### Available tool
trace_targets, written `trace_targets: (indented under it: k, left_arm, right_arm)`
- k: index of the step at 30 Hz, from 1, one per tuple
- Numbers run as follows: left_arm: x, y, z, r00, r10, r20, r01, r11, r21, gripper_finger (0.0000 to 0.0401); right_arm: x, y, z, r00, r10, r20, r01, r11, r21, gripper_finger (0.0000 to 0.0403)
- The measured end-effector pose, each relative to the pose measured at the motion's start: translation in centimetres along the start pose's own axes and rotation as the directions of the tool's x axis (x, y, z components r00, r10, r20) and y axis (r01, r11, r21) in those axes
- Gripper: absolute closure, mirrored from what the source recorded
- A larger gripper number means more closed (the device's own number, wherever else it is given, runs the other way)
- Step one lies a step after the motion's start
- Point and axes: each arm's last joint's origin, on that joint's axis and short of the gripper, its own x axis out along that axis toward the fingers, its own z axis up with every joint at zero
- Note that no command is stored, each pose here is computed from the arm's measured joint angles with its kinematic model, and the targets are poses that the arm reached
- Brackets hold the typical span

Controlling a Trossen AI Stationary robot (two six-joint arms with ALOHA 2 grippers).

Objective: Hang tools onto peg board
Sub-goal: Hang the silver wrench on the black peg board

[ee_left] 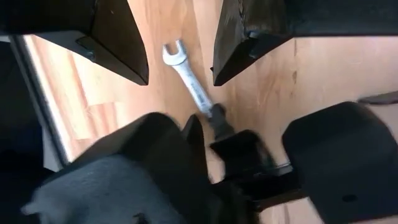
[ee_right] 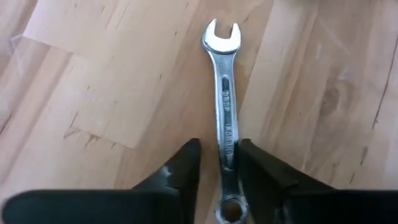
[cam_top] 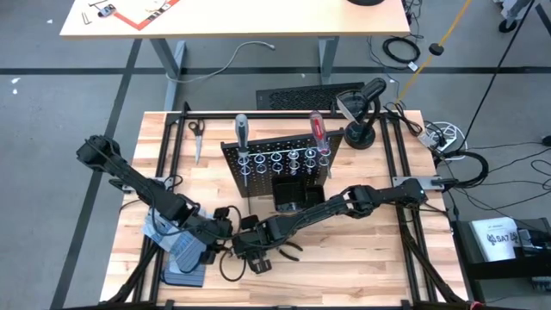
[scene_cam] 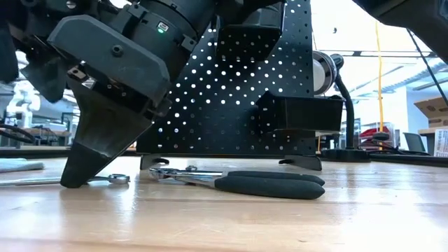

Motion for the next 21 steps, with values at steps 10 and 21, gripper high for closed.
trace_targets:
  k: [10,21]
  left_arm:
    - [0.0,0.0,0.0,1.000,0.003,-0.003,-0.003,1.000,-0.010,0.0212]
    - [0.0,0.1,-0.6,0.998,0.023,-0.053,-0.024,0.999,-0.022,0.0212]
  right_arm:
    - [1.2,-0.3,-0.6,0.999,-0.036,-0.027,0.037,0.998,0.045,0.0399]
    - [0.4,0.8,0.2,0.997,-0.080,0.001,0.080,0.997,-0.002,0.0403]
